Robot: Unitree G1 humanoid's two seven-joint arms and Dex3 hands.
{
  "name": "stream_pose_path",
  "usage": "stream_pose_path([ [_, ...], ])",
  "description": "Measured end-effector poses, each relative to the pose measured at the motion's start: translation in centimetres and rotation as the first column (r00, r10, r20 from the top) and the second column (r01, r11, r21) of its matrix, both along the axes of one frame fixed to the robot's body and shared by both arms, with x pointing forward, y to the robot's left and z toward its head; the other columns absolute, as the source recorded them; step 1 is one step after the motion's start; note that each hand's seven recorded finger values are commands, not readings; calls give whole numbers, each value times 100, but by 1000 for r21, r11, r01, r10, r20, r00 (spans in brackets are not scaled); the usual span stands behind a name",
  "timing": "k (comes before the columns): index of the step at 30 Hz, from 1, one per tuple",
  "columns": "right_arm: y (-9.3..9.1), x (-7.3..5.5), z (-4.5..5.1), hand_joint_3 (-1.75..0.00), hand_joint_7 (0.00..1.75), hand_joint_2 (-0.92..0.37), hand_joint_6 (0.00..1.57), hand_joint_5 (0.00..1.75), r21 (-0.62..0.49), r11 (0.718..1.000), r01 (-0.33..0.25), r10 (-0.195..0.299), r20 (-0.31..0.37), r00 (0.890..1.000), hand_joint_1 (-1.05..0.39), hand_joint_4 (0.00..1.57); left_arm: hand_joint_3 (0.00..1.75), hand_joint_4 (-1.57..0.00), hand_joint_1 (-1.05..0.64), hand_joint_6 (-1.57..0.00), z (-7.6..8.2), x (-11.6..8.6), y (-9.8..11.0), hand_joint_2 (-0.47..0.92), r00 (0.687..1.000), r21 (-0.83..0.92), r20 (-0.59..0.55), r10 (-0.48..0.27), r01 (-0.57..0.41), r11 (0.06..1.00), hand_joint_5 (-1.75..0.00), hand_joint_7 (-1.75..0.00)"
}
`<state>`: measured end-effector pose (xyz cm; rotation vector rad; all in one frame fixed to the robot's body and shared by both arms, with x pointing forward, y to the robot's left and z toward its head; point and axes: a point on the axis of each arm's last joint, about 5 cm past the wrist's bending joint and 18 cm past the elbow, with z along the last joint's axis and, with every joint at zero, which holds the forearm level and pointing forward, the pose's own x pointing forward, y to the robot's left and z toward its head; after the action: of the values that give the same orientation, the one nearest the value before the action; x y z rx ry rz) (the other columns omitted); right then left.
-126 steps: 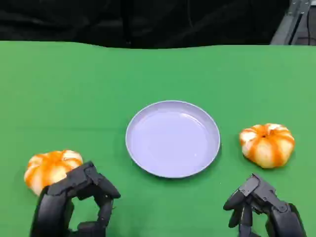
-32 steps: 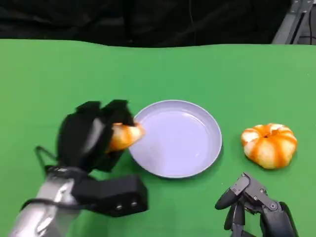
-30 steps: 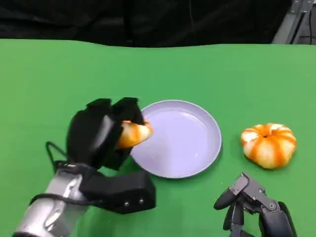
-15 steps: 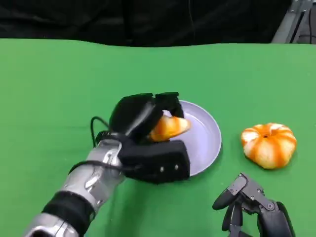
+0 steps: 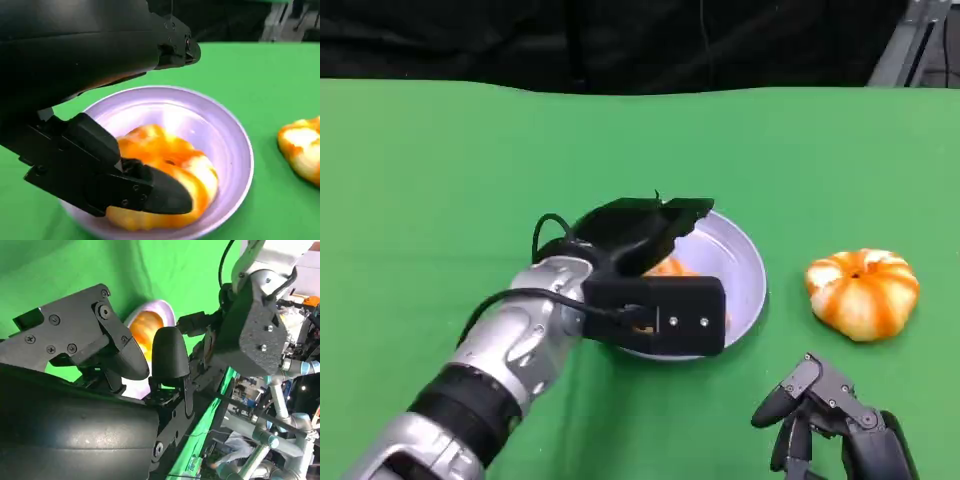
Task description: Grasp the bread from the table and place it into the plate.
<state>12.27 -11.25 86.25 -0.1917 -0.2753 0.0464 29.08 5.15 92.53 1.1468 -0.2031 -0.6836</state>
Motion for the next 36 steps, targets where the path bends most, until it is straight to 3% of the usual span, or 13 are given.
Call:
stream_pose_path([
  [5, 0, 4, 3, -150, 175, -65, 48, 175, 2, 1000, -5, 5, 0, 1000, -20, 83, 42, -8, -90, -9, 46, -33, 140, 92, 1000, -32, -2, 9, -9, 999, -6, -5],
  [12, 2, 10, 7, -150, 175, -65, 48, 175, 7, 1000, -6, 6, 2, 1000, -20, 83, 32, -16, -70, -16, 13, -242, 493, 92, 998, -202, -21, 63, -66, 977, -15, -10],
  [14, 4, 15, 7, -150, 175, -66, 48, 175, 7, 1000, -8, 8, 3, 1000, -20, 83, 28, -7, -62, -19, 2, -310, 589, 92, 996, -279, -43, 82, -91, 956, -54, -15],
  [17, 6, 17, 7, -151, 175, -66, 48, 175, 9, 1000, -8, 8, 5, 1000, -20, 83, 25, -7, -55, -27, -58, -433, 745, 92, 994, -387, -52, 91, -104, 916, -89, -22],
  [19, 12, 17, 10, -152, 175, -66, 49, 175, 10, 1000, -10, 10, 6, 1000, -19, 84, 25, -10, -52, -32, -113, -532, 854, 92, 993, -473, -42, 114, -120, 873, -101, -27],
  [22, 12, 5, 5, -152, 175, -66, 49, 175, 10, 1000, -7, 7, 2, 1000, -19, 85, 26, -11, -51, -33, -154, -659, 954, 92, 991, -561, -7, 134, -115, 820, -104, -28],
  [23, 13, 6, 6, -151, 175, -66, 48, 175, 10, 1000, -7, 7, 2, 1000, -19, 83, 27, -36, -39, -55, -159, -668, 971, 89, 990, -566, -6, 141, -119, 815, -113, -42],
  [25, 18, 7, 11, -150, 175, -66, 47, 175, 11, 1000, -11, 11, 6, 1000, -19, 82, 31, -52, -32, -68, -193, -756, 1043, 85, 985, -637, 6, 172, -129, 760, -115, -51],
  [27, 11, -9, 1, -149, 175, -66, 47, 175, 11, 1000, -6, 7, -1, 1000, -19, 82, 94, -68, -13, -82, -237, -885, 1084, 56, 979, -719, 27, 202, -121, 684, -128, -80],
  [28, 9, -15, -1, -149, 175, -67, 47, 175, 12, 1000, -5, 5, -2, 1000, -19, 82, 113, -71, -8, -83, -285, -968, 1109, 48, 973, -759, 20, 230, -135, 637, -133, -93],
  [30, 7, -19, -2, -149, 175, -67, 48, 175, 12, 1000, -5, 5, -2, 1000, -18, 81, 125, -74, -4, -85, -397, -1130, 1153, 44, 960, -806, -24, 279, -184, 563, -138, -104],
  [32, 5, -19, -2, -149, 175, -67, 48, 175, 9, 1000, -5, 5, 0, 1000, -18, 81, 130, -78, -3, -82, -482, -1255, 1176, 44, 949, -826, -72, 308, -230, 515, -152, -130],
  [36, 3, -26, -1, -146, 175, -67, 47, 175, -1, 1000, -10, 10, 15, 1000, -19, 79, 148, -80, -7, -76, -572, -1421, 1143, 34, 931, -869, -142, 336, -280, 409, -168, -154],
])
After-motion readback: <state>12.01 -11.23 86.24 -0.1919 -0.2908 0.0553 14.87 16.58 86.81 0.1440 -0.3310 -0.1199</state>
